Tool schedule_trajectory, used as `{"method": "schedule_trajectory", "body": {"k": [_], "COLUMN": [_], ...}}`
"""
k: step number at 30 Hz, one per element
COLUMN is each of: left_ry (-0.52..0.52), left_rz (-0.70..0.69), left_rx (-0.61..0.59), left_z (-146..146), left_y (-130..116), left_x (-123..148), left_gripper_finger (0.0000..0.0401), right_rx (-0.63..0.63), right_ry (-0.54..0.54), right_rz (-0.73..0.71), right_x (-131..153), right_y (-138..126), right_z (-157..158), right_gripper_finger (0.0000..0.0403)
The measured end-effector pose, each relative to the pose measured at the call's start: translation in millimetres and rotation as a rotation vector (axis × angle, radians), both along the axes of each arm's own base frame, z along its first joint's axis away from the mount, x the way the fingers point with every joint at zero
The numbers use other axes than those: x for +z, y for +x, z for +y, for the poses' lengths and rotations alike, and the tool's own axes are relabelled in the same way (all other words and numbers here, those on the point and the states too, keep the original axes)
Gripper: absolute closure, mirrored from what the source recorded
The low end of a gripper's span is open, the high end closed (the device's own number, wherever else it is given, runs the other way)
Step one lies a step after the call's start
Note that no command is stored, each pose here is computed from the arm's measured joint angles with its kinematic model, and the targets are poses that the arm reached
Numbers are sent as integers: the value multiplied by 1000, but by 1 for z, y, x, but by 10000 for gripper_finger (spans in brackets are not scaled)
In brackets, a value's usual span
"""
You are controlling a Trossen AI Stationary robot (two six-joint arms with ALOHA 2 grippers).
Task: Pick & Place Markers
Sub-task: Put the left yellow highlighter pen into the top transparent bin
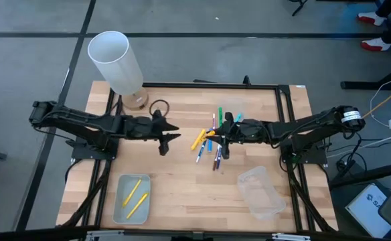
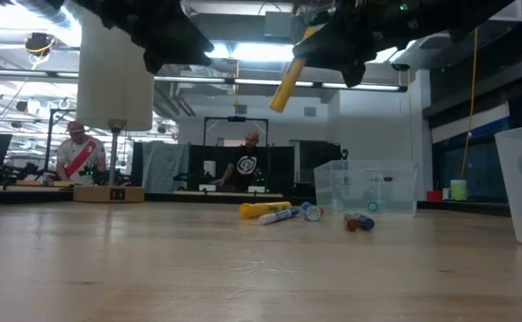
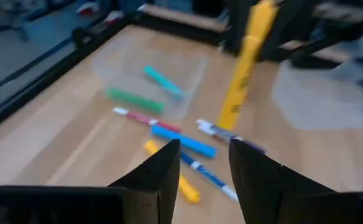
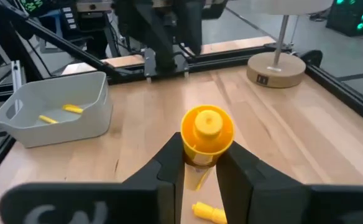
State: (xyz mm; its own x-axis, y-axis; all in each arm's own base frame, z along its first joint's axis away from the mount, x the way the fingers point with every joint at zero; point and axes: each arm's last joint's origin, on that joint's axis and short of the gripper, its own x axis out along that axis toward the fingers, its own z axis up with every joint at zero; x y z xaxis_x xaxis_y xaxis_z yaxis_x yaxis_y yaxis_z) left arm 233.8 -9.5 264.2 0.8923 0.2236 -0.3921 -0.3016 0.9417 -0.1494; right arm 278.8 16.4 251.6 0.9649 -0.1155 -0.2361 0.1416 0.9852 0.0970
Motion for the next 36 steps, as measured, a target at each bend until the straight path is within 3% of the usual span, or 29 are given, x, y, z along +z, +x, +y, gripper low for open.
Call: {"method": "schedule_trajectory", "body": {"k": [5,14,27,36], "left_ry": [-25,-36,-13,-4], "left_rz": [-131,-132,-53,-59], "left_rx": [-72,-126,-343,-373], "left_z": [2,-3,-25,-40], "left_y": [-14,-18,-22,-25], "left_x": [-8,-22,-30,-31], "left_gripper_finger": [269,271,271,272], "right_rx": [-5,-157,-518,-773], "right_ry": [14,-3,-87,-176], "right_rz": [-7,-10,-32,-3], "right_x": [0,0,0,-5], "right_y": [0,-2,-10,-19], "right_z": [0,5,18,19], "right_gripper_finger": [333,333,333,333]}}
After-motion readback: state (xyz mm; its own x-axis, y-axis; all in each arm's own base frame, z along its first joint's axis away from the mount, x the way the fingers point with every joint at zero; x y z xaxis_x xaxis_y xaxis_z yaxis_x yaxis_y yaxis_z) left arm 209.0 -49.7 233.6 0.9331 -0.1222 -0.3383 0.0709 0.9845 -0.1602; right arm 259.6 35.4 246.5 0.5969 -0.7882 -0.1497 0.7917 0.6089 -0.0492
